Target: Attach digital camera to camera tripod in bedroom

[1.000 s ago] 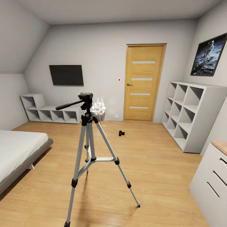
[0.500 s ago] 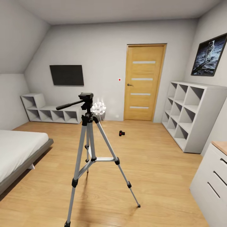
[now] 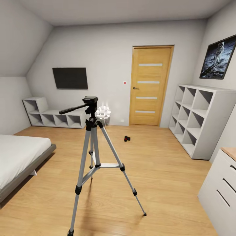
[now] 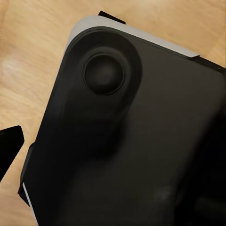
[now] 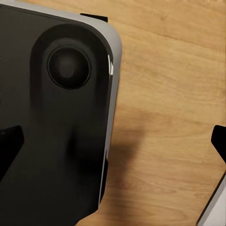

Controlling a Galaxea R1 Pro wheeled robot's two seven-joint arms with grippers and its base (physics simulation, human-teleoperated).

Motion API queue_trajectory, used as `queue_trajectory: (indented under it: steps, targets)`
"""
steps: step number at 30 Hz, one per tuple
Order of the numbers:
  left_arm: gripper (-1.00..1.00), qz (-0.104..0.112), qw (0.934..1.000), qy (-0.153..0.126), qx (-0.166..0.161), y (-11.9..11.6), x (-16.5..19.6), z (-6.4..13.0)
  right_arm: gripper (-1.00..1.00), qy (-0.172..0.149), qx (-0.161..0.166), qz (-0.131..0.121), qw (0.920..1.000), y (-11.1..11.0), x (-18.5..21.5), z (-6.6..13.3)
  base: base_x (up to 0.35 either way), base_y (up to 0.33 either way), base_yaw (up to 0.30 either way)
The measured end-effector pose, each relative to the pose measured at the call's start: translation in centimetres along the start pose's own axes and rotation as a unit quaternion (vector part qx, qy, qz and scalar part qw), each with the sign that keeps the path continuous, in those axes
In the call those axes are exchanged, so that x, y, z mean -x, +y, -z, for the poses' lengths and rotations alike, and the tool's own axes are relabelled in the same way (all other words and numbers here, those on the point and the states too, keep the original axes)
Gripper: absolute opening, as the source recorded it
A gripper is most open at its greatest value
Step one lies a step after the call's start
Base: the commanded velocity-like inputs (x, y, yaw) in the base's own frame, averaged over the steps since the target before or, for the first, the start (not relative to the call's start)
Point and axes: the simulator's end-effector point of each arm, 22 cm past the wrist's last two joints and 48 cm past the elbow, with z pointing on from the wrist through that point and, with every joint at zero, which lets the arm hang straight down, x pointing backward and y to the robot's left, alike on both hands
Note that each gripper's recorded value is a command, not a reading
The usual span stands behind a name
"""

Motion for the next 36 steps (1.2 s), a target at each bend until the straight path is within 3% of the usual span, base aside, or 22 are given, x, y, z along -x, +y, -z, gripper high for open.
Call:
queue_trajectory:
  steps: [29, 36]
  targets:
    - [1.0, 0.0, 1.0, 0.0, 0.0, -0.07, -0.03, 0.0, 1.0, -0.001, -0.001, -0.001, 1.0, -0.17, 0.03, 0.0, 0.0, 0.0, 0.249]
    - [1.0, 0.0, 1.0, 0.0, -0.001, -0.08, -0.03, 0.0, 1.0, -0.001, -0.002, -0.002, 1.0, -0.21, 0.02, 0.0, 0.0, 0.0, 0.108]
